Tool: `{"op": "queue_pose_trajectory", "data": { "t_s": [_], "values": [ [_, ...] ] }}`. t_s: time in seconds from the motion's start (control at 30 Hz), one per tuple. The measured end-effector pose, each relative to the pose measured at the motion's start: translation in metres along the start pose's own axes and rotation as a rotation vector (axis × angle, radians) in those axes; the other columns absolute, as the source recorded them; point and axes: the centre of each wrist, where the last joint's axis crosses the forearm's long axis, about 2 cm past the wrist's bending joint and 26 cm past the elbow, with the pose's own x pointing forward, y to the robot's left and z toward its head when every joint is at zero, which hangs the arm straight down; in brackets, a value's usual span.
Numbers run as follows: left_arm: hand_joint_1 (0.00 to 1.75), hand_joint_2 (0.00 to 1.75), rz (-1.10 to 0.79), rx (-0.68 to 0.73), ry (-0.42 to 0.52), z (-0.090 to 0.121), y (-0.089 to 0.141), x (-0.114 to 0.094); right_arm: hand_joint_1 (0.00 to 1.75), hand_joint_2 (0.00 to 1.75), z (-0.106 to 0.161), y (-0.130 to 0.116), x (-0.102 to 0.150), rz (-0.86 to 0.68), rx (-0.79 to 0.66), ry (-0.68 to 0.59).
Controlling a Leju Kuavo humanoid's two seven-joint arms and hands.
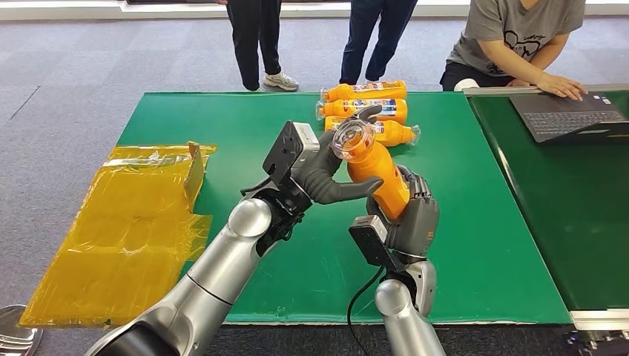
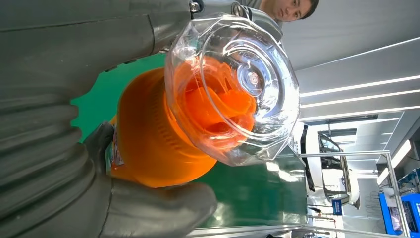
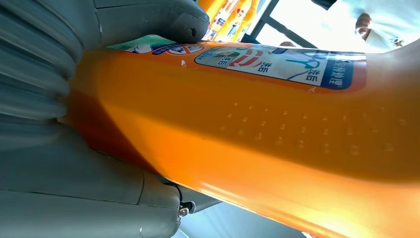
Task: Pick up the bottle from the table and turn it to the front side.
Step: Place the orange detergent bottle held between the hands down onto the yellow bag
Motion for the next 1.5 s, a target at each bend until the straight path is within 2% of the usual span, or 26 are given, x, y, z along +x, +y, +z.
{"op": "queue_pose_trajectory", "data": {
  "t_s": [1.37, 1.5],
  "values": [
    [1.75, 1.75, 0.013, 0.007, -0.009, -0.0006, -0.0001, 0.0015, 1.75, 1.75, -0.0005, 0.0024, 0.0025, -0.01, 0.008, -0.007],
    [1.75, 1.75, 0.011, 0.011, -0.009, -0.0007, 0.0, 0.0016, 0.0, 0.0, -0.0003, 0.0025, 0.0025, -0.011, 0.008, -0.006]
  ]
}}
